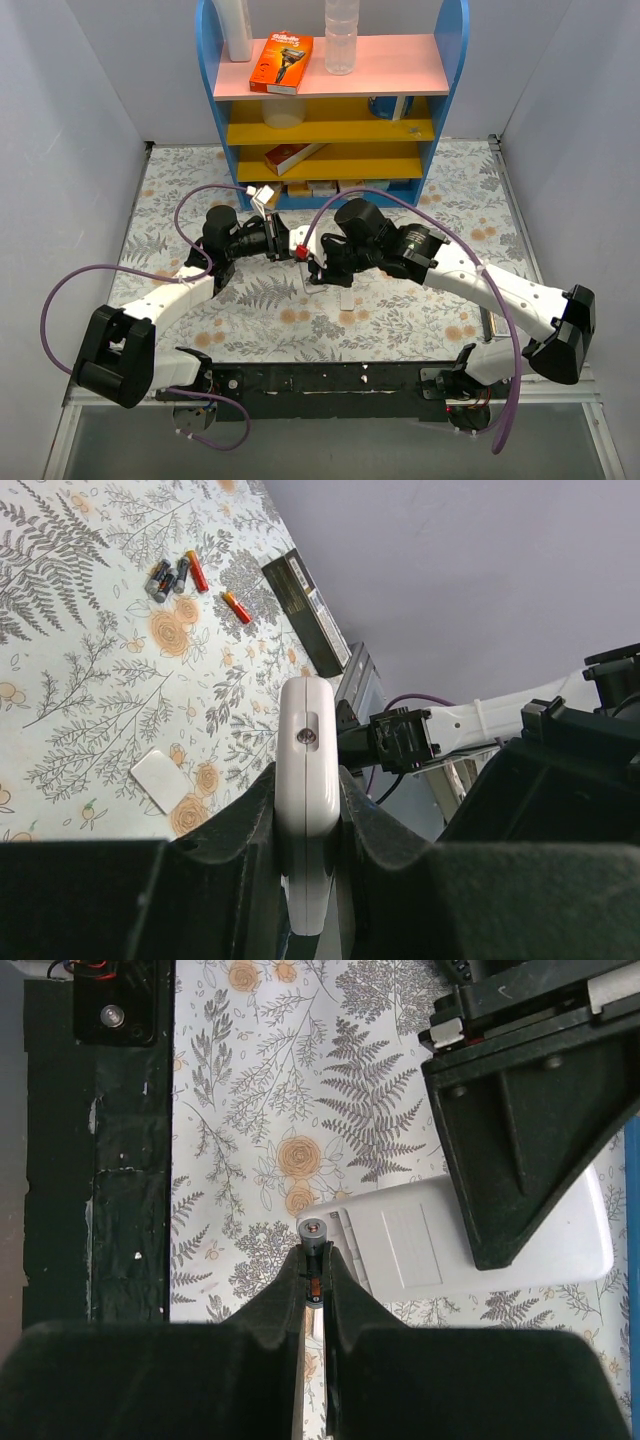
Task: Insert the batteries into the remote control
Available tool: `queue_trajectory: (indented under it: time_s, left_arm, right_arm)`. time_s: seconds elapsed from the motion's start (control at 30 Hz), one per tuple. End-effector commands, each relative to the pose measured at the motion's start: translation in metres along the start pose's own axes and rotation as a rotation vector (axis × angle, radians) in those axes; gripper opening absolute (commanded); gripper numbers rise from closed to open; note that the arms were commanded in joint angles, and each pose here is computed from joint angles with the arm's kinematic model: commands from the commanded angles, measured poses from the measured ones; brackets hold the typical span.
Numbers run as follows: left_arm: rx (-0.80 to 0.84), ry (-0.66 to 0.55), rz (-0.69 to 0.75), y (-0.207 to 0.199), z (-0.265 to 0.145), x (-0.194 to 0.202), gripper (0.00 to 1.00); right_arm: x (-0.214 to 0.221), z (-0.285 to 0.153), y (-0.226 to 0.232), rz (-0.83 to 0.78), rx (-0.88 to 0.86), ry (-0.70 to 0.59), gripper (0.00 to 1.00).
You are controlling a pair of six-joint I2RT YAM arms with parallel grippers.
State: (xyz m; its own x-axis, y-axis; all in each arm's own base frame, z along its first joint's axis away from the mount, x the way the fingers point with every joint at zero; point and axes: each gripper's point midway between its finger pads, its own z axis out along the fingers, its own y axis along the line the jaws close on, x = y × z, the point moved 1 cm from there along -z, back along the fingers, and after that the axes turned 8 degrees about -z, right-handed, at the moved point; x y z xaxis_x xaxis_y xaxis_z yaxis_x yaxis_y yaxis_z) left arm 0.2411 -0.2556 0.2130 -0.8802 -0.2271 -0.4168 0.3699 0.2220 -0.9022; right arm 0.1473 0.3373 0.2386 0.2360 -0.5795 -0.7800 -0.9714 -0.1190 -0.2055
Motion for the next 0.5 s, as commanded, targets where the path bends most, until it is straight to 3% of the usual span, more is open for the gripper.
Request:
queue_trajectory:
  time_s: [0.0, 0.47]
  left_arm:
    - [0.071, 0.009, 0.069, -0.023, -0.001, -0.009, 0.00]
    - [0.088, 0.025, 0.092, -0.032, 0.000, -0.013, 0.00]
  right_arm:
    - [-0.018, 0.000, -0.005, -0.057, 0.010, -0.034, 0.01]
    - [0.005, 0.017, -0.007, -0.082, -0.008, 0.051, 0.01]
